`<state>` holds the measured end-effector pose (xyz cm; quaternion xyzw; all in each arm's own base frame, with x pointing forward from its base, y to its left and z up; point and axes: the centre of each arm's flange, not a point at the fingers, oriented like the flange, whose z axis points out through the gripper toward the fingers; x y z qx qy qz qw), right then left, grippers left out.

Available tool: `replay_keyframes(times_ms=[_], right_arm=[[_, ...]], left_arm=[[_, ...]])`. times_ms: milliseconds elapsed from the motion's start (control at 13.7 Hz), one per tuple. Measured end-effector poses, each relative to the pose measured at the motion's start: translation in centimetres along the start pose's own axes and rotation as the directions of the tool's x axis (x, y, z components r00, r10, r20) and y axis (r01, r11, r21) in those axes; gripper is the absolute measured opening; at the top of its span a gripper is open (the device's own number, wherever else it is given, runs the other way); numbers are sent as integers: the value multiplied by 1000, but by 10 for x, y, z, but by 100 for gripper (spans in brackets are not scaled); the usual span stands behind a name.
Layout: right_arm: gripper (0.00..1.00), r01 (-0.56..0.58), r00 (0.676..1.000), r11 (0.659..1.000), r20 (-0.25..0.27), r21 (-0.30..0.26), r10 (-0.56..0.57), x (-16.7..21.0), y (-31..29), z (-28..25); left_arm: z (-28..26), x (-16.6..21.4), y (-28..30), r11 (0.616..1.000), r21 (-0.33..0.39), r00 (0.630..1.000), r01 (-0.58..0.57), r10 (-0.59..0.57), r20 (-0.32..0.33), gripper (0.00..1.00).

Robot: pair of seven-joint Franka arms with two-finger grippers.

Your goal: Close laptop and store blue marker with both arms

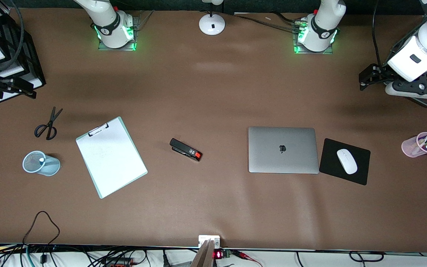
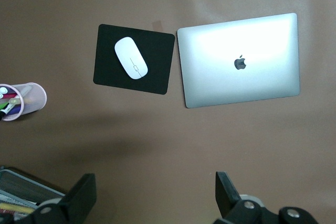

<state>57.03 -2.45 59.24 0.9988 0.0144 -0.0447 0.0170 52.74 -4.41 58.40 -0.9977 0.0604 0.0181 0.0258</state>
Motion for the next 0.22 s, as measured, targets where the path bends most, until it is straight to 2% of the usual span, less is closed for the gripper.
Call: replay_keyframes(times_ms=[218], right_arm=[[100,-2,1000,1000,-3,0,2,-1,0,-2]], left_arm=[[0,0,0,1000,0,1000,1,-1,1,100]])
